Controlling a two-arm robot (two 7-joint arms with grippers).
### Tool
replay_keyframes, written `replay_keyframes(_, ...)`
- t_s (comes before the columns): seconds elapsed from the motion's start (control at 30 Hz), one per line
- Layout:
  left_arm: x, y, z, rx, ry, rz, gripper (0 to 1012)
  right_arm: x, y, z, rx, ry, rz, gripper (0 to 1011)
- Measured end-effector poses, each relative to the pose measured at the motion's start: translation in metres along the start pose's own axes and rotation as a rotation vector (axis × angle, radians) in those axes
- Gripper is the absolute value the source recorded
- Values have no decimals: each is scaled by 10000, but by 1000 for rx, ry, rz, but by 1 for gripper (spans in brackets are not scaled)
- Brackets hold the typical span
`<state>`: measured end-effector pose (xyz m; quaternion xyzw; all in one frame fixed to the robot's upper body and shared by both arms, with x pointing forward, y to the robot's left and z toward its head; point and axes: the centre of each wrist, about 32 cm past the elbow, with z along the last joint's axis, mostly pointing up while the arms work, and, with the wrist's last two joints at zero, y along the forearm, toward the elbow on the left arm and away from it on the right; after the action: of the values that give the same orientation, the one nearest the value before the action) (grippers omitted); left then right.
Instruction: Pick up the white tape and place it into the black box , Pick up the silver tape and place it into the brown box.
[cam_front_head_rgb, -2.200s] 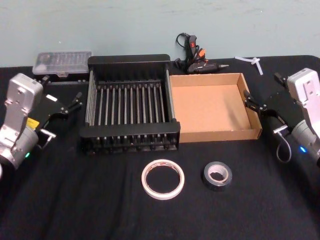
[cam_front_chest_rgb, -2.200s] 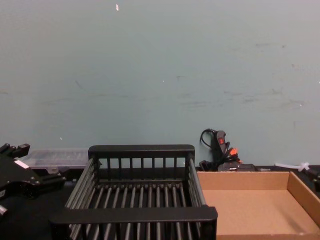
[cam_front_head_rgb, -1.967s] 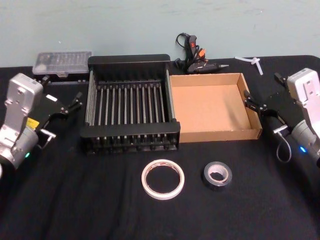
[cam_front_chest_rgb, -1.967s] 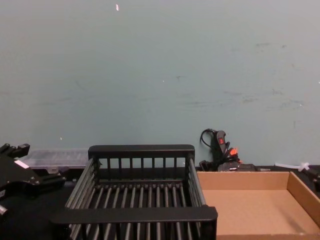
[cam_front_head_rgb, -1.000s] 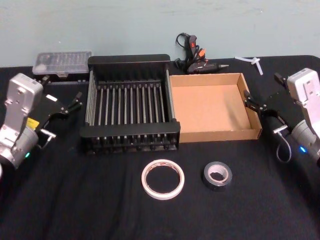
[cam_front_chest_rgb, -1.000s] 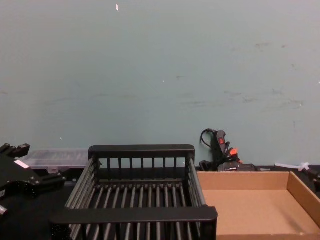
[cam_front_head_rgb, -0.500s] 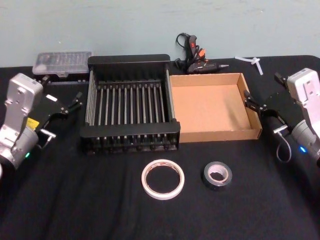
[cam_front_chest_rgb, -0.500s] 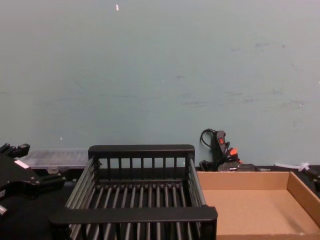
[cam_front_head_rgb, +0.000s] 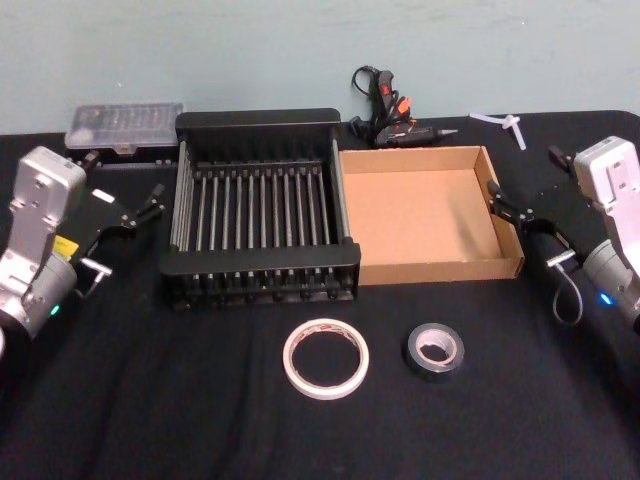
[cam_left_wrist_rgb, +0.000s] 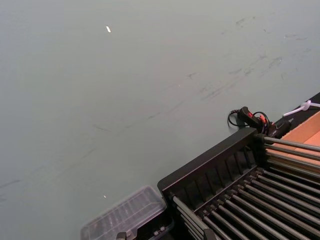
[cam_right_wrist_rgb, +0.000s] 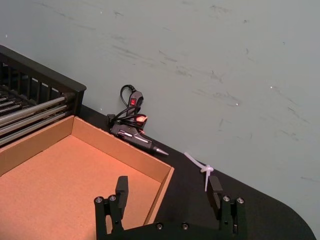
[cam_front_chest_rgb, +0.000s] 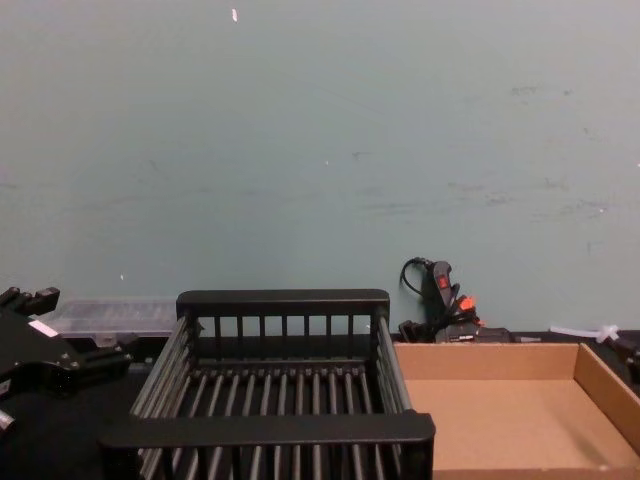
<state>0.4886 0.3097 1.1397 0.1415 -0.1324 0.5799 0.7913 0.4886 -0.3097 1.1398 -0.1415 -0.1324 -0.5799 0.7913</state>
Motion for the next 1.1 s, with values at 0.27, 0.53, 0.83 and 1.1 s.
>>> replay_keyframes(0.27, 0, 0, 0, 0, 0, 0, 1002, 19, 13, 35, -1, 6, 12, 1002)
replay_keyframes(0.53, 0, 0, 0, 0, 0, 0, 1002, 37, -12, 194, -40, 62, 45, 1002)
replay_keyframes(0.83, 0, 0, 0, 0, 0, 0, 1002, 16, -82, 391, -73, 116, 92, 1002)
replay_keyframes(1.1, 0, 0, 0, 0, 0, 0, 1002, -34, -176, 580, -95, 141, 135, 1002)
